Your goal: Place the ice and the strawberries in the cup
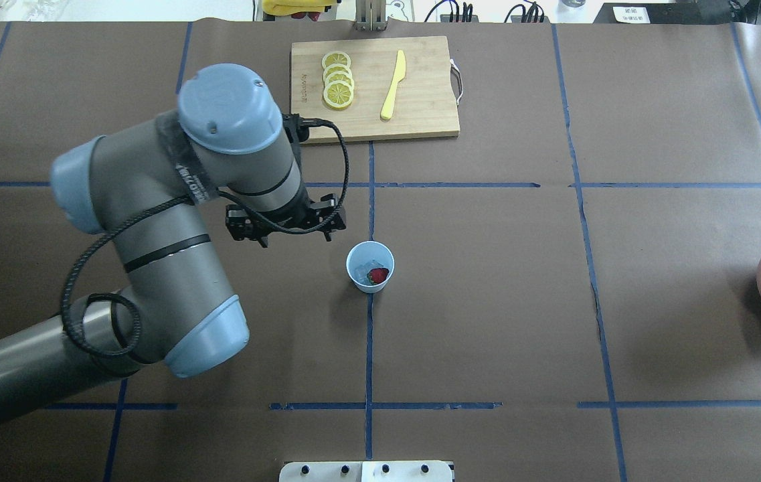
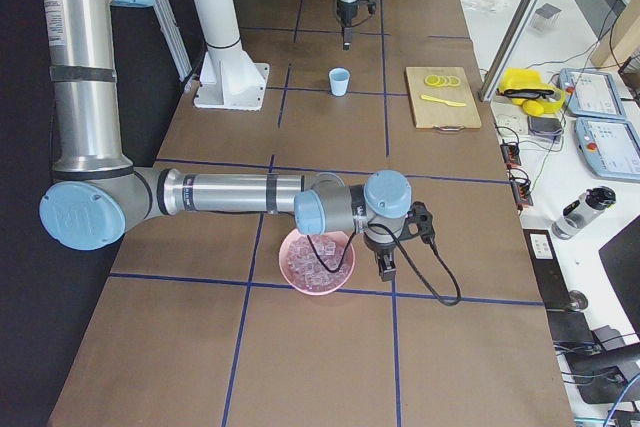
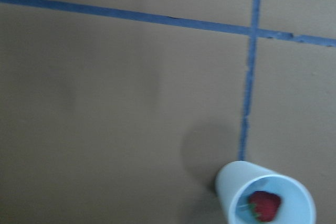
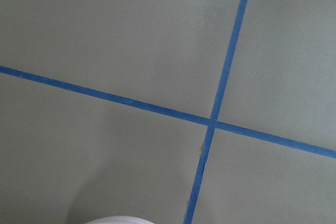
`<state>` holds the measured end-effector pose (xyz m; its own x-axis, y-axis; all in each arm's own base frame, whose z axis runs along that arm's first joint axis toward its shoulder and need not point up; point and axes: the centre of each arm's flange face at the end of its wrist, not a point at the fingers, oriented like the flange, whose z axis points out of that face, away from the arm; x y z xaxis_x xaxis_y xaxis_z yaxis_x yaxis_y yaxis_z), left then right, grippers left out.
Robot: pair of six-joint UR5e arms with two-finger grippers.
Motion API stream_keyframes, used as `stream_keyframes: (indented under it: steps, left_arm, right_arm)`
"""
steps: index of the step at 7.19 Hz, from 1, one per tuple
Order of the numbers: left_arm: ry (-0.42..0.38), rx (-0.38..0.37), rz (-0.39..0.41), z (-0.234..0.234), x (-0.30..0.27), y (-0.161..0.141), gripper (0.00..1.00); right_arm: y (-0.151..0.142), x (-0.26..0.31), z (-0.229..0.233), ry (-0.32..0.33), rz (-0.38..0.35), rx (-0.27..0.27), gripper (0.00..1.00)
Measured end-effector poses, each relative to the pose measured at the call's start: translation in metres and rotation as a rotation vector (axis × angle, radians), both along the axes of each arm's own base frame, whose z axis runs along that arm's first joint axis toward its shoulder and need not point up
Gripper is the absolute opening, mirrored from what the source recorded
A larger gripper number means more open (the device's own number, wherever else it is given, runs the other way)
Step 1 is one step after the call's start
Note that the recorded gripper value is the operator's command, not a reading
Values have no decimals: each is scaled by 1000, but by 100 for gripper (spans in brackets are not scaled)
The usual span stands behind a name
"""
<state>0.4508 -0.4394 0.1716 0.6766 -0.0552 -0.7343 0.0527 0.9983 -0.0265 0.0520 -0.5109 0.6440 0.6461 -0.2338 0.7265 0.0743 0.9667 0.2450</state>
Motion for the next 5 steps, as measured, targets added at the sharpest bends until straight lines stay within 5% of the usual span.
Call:
stream_keyframes:
  steps: [3,5]
  left_arm:
    - [-108,97,68,69,-112,-17,100]
    - [-140,117,136,136,-200,-45,100]
  right_arm:
    - [4,25,8,-7,58,12,99]
    - [7,29,1,1,120,-30,99]
